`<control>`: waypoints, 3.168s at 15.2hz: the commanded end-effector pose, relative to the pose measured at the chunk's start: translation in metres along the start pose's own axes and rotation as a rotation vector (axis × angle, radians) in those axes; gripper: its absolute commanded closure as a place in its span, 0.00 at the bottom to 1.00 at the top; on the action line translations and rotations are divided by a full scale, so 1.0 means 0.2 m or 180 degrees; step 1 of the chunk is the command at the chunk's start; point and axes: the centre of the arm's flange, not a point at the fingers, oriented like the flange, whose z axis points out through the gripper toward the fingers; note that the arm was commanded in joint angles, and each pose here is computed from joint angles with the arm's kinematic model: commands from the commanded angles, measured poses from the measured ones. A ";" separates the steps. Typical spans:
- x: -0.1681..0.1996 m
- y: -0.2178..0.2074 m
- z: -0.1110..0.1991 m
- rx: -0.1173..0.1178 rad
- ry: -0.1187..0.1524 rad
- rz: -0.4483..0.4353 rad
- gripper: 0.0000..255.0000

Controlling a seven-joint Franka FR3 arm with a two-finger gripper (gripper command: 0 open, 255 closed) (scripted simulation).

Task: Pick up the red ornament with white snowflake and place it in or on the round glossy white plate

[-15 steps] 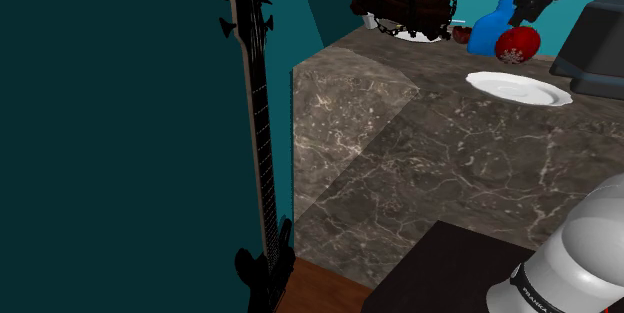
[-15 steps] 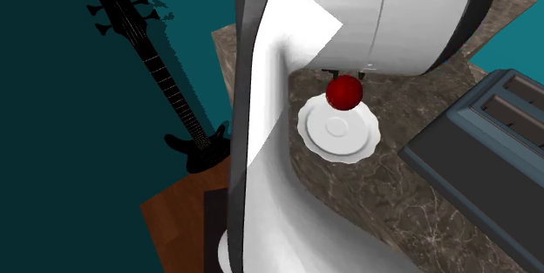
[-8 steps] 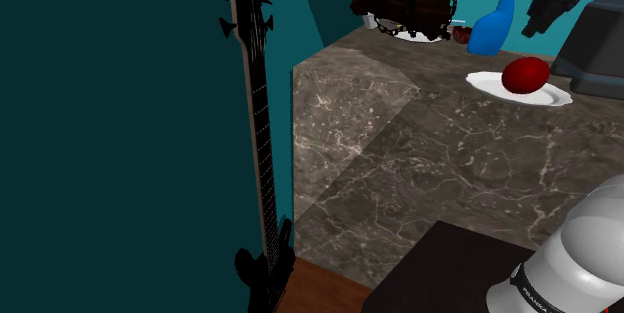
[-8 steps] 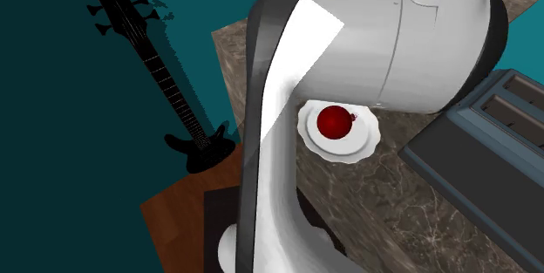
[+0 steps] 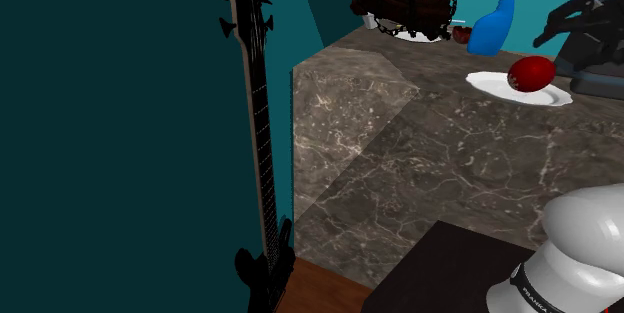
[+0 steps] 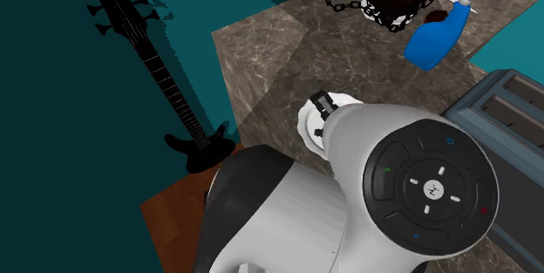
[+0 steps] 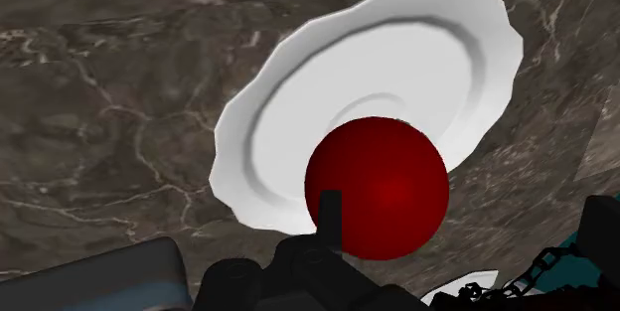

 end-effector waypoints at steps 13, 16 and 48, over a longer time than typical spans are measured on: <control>-0.05 0.01 0.20 0.0069 0.0088 0.0291 0.00; -0.05 0.01 0.20 0.0069 0.0088 0.0291 1.00; 0.77 -0.09 0.53 -0.0882 -0.1301 0.2570 0.00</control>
